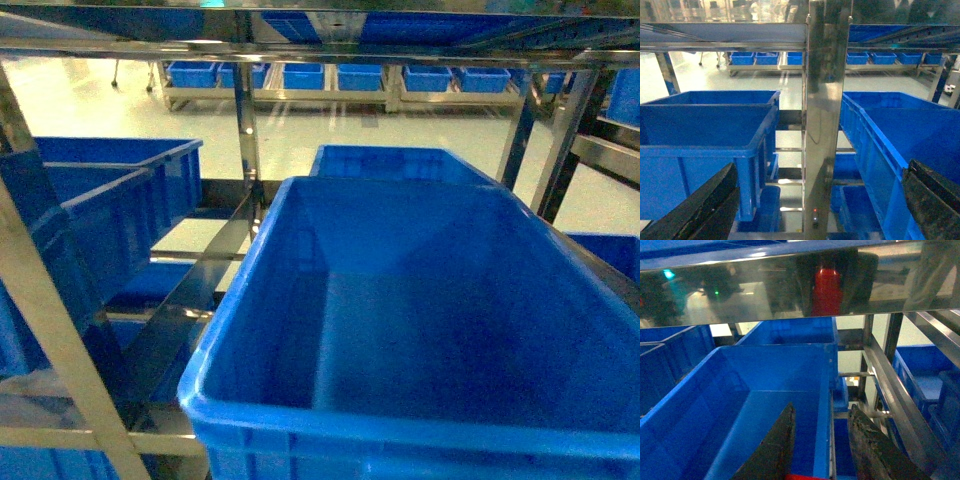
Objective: Pick red block from blue box to shelf
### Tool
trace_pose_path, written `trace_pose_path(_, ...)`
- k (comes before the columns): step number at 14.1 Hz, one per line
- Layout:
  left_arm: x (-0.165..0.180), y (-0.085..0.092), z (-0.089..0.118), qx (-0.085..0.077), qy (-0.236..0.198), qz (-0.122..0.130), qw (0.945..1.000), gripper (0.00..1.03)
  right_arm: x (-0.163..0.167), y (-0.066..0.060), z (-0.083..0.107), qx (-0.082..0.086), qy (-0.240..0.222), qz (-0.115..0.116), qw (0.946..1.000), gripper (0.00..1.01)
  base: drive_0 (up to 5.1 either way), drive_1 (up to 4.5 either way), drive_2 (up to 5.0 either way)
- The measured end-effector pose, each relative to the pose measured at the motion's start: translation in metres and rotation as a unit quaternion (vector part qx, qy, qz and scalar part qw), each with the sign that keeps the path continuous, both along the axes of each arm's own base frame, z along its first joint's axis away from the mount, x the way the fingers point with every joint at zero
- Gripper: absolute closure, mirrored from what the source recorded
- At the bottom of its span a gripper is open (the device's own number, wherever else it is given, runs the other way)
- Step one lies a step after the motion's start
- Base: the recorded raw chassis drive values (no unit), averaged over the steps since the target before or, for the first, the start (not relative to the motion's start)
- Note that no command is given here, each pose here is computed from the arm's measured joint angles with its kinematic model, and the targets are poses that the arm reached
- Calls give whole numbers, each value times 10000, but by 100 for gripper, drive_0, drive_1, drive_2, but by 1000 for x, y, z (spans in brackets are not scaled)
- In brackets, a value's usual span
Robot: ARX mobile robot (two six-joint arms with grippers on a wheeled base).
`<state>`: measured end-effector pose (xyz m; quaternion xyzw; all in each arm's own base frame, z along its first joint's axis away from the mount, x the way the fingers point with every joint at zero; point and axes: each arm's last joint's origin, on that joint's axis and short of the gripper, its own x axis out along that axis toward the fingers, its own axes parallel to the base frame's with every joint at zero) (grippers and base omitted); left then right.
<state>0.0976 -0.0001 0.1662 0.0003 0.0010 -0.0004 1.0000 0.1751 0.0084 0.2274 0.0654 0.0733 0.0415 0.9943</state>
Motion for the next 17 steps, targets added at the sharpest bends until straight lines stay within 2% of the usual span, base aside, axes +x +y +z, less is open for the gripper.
trace_pose_path(12, 0, 0, 0, -2, -2, 2, 10000, 5, 0, 0, -3, 1, 128, 38, 9999, 75, 0, 0, 0)
trace_pose_path(15, 0, 0, 0, -2, -2, 2, 10000, 5, 1, 3, -12, 101, 579, 240, 9980, 75, 0, 0, 0)
trace_pose_path(17, 0, 0, 0, 0, -2, 0, 10000, 5, 5, 9, -20, 295, 766, 501, 9954, 75, 0, 0, 0)
